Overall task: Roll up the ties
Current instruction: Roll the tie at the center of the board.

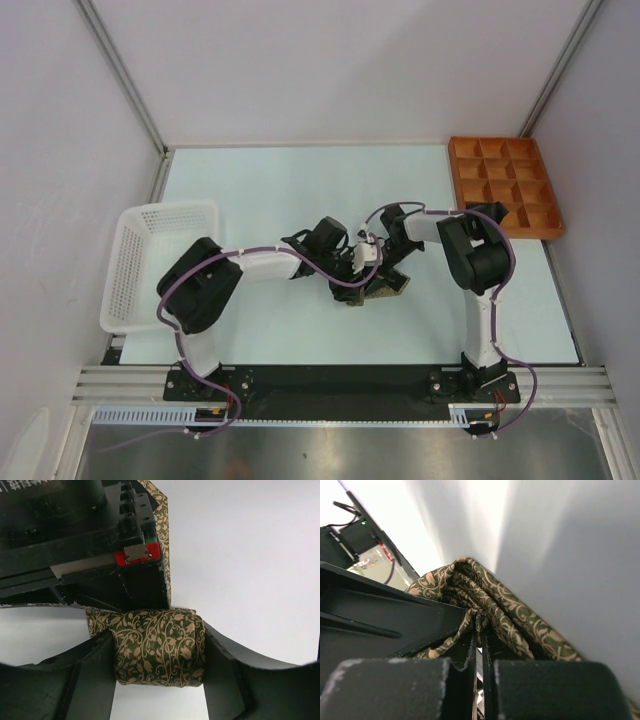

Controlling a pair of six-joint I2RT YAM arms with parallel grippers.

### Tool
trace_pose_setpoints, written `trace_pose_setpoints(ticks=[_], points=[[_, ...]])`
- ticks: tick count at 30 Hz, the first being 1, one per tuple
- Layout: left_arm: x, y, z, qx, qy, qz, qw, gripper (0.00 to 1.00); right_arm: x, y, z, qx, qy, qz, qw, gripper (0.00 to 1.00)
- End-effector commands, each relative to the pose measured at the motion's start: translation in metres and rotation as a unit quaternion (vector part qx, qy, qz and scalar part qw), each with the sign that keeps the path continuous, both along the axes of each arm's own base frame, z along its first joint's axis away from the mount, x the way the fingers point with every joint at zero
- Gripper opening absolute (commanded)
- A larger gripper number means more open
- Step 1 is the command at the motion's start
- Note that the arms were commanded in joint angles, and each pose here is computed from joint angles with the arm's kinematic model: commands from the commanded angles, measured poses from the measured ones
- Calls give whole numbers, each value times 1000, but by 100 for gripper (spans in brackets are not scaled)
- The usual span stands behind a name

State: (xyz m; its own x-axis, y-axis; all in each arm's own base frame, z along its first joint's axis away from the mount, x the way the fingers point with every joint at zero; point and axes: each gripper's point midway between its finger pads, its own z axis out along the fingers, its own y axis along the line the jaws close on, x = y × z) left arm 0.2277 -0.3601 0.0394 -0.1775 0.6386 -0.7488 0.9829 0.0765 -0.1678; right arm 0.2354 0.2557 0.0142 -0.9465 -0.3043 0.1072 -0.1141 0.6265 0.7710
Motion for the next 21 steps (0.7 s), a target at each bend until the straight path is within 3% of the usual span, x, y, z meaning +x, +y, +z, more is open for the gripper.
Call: trace_pose_setpoints(ticks=[1, 3, 9, 12, 16, 21], points=[[0, -13, -4, -12, -7, -21, 1000, 62, 29, 24, -27, 10, -81, 8, 997, 0], [2, -11, -12, 4, -8, -17, 1000, 59, 30, 24, -26, 13, -80, 6, 997, 0], [8, -4, -29, 67, -40, -17, 997, 34, 27, 22, -4, 43, -66, 1, 997, 0], [12, 4, -41, 117, -46, -9, 992, 21, 26, 12, 7, 48, -61, -1, 997, 9], [15, 21, -60, 178, -39, 2, 983, 14, 33, -13, 25, 43, -56, -19, 997, 24], [19, 23, -67, 202, -32, 8, 979, 10, 47, -43, 27, 14, -49, -50, 997, 26]])
